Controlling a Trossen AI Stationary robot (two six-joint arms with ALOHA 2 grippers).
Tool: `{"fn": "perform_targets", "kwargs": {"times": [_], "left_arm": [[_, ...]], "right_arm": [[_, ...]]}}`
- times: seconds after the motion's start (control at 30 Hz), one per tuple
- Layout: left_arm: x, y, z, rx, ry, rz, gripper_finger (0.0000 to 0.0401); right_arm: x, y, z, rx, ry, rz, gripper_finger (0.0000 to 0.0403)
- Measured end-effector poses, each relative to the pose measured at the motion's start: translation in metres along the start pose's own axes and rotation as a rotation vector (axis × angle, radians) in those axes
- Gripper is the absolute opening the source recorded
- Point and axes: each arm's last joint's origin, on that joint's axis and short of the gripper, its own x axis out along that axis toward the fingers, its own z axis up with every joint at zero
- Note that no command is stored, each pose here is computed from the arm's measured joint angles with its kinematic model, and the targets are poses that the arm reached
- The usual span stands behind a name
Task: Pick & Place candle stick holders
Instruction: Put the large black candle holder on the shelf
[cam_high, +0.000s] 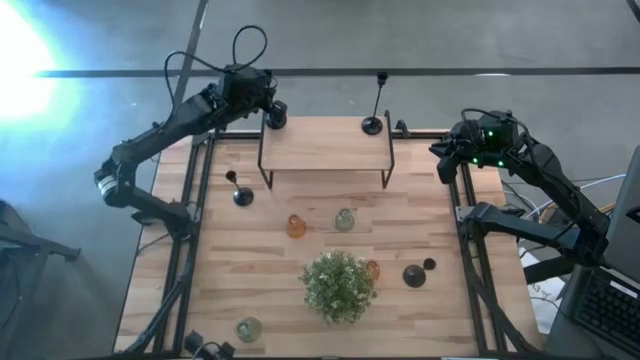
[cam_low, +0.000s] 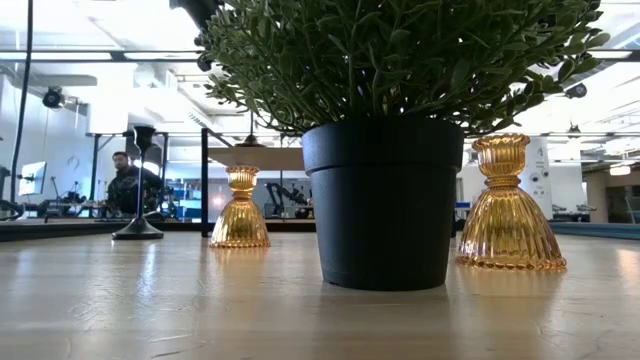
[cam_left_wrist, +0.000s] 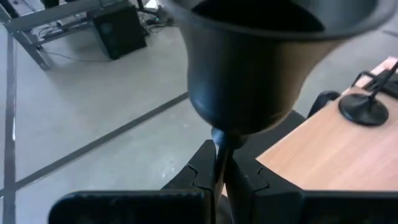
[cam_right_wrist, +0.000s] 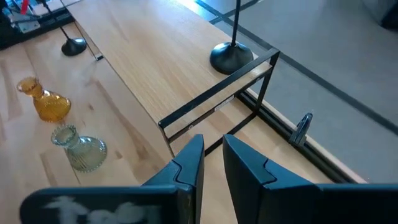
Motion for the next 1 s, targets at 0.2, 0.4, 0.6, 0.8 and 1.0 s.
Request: {"fn": "perform_targets", "kwargs": {"times": [0.2, 0.4, 0.6, 0.8, 1.0], "left_arm": [[0.015, -0.006, -0.004, -0.014, 0.015, -0.056, 0.0017], [0.027, -0.009, -0.009, -0.013, 0.051, -0.073, 0.0017], [0.03, -0.009, -0.01, -0.017, 0.051, -0.069, 0.0017], [0.03, -0.009, -0.009, -0.013, 0.053, -0.067, 0.0017], [0.026, -0.007, -0.003, -0.018, 0.047, -0.064, 0.0017]], "right_arm": [[0.0, 0.0, 0.0, -0.015, 0.0, 0.0, 0.0056], [0.0, 0.0, 0.0, -0.015, 0.0, 0.0, 0.0052], [0.0, 0.0, 0.0, -0.016, 0.0, 0.0, 0.0059], [0.0, 0.0, 0.0, -0.016, 0.0, 0.0, 0.0054], [0.0, 0.0, 0.0, -0.012, 0.001, 0.001, 0.0048]]}}
